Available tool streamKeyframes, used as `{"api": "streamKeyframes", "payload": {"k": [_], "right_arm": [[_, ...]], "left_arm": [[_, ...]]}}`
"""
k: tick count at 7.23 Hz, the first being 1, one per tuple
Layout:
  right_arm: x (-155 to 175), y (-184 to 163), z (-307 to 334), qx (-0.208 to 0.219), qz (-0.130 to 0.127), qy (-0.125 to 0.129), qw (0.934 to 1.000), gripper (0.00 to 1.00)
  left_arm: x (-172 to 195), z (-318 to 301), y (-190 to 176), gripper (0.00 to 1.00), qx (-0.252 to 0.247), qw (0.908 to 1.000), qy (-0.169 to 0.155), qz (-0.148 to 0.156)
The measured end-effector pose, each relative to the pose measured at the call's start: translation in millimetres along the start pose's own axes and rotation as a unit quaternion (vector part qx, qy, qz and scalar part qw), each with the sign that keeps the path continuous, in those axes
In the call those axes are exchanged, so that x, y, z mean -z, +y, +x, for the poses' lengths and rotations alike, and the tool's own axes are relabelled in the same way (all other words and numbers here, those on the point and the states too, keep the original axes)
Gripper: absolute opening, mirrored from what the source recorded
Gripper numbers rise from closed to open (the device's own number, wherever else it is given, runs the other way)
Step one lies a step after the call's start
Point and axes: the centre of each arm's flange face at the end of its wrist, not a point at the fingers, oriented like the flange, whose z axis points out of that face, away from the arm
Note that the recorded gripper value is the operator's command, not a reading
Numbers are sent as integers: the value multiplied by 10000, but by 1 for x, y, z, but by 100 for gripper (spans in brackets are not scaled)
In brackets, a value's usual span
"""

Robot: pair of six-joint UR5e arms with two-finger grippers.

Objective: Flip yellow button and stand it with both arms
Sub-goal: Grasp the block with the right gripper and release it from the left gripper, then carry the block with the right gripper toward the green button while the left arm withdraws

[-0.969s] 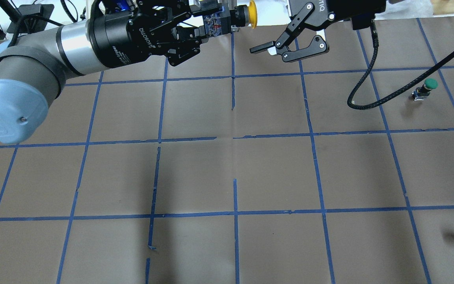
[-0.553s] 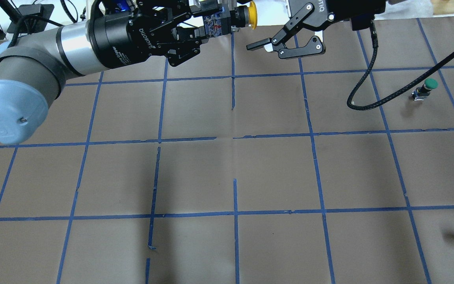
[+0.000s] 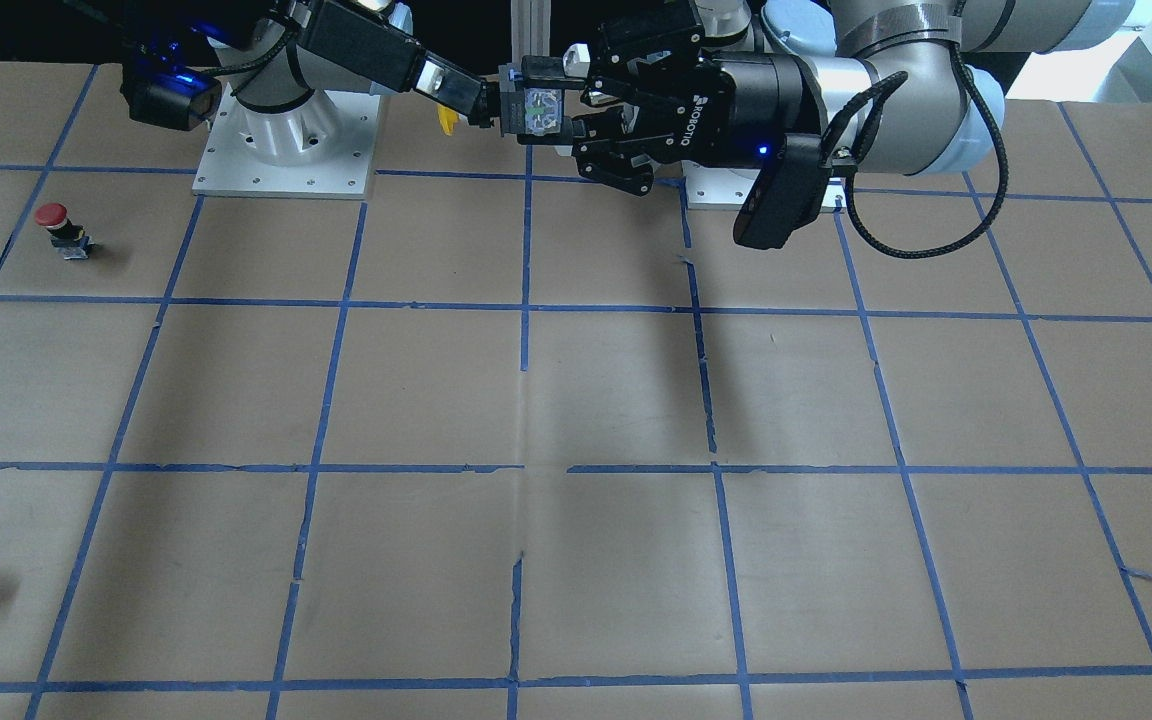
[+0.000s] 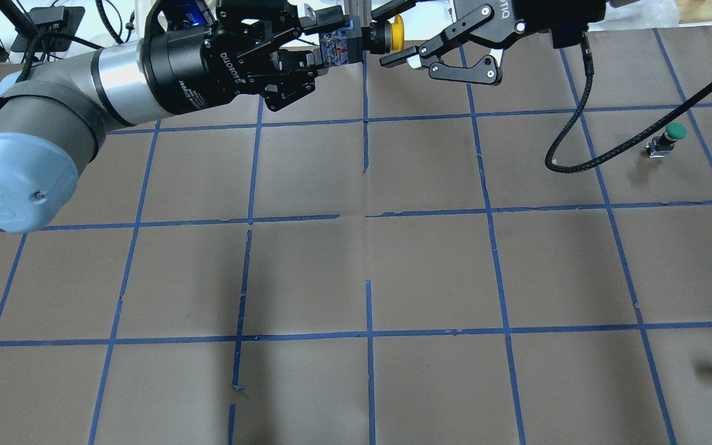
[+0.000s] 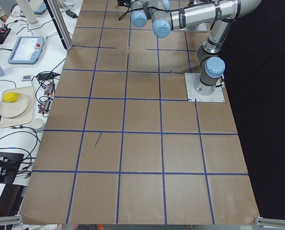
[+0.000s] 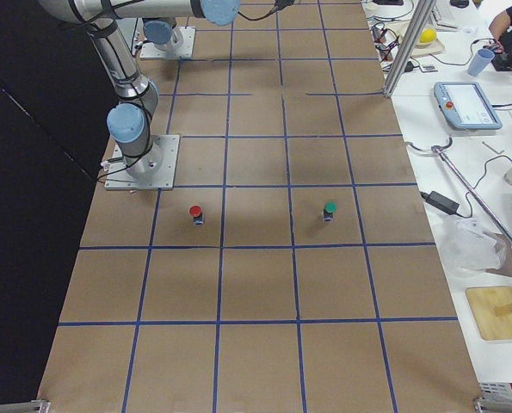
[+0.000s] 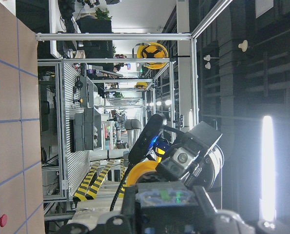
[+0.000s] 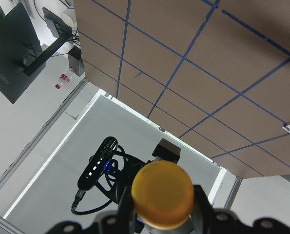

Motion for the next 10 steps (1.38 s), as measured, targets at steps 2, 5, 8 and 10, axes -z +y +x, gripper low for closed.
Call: {"api": "streamKeyframes", "payload": {"k": [2, 5, 8, 10], "right_arm": [[1, 0, 0, -8, 3, -4, 10000, 8], [3, -2, 0, -1, 42, -15, 10000, 6], [33, -28, -2, 144, 502, -133, 9985, 4], [65, -63, 4, 572, 1243, 85, 9906, 2]], "left_arm": [[0, -2, 0, 100, 101, 9999, -37, -10], [0, -3, 0, 100, 346, 9994, -93, -31], [9, -10, -2, 100, 264, 9939, -1038, -248], [33, -30, -3, 100, 158, 9656, -2546, -509]]}}
